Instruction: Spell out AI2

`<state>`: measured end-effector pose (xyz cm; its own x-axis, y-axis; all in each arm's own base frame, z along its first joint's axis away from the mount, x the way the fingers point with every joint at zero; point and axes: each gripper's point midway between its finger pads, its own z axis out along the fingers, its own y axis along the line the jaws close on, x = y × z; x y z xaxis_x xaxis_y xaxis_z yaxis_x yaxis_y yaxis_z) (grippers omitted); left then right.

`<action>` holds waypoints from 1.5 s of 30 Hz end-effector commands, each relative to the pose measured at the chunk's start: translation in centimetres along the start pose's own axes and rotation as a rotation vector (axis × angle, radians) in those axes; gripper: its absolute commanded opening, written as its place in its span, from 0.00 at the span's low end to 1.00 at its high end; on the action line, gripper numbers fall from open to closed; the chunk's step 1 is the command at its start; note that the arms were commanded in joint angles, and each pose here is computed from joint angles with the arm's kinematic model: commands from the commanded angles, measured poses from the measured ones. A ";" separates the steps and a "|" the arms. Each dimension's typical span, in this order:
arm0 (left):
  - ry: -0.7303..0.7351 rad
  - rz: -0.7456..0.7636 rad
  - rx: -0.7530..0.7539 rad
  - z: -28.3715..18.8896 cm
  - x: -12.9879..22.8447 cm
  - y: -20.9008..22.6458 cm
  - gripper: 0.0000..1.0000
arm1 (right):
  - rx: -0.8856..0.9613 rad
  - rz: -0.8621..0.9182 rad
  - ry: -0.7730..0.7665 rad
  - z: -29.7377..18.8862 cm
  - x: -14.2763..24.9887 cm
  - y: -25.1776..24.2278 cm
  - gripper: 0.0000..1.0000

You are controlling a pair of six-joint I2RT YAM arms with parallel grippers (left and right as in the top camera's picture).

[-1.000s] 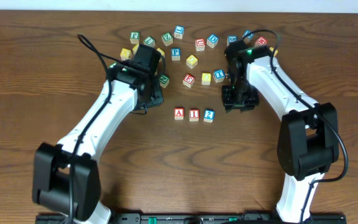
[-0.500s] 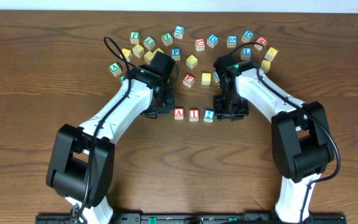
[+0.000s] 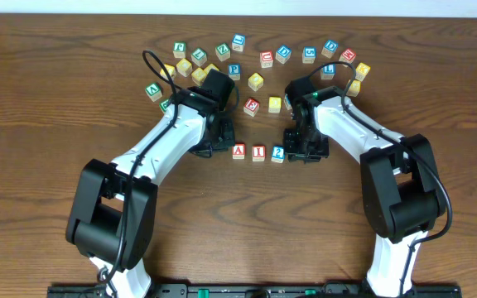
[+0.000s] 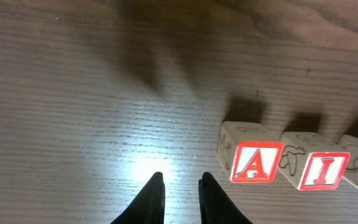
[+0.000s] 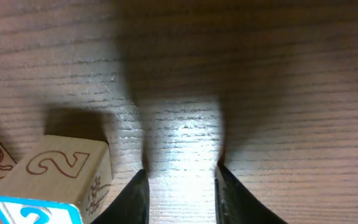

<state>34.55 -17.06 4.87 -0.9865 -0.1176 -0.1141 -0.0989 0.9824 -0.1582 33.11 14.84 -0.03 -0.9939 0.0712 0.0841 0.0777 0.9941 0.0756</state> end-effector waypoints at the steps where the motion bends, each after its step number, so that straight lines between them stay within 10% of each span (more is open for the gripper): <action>1: 0.024 0.014 0.007 0.6 0.7 -0.4 0.19 | -0.010 0.012 0.003 0.2 0.3 0.2 0.28; 45: 0.088 0.107 0.066 4.5 1.2 -1.9 0.08 | -0.080 -0.045 -0.061 0.2 -0.6 3.2 0.24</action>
<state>34.45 -19.49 0.78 -0.9978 -0.0306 -0.0582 -0.0184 0.9799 -0.1988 34.52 17.75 0.09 -0.9996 0.0287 0.0073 0.0295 0.9876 0.1544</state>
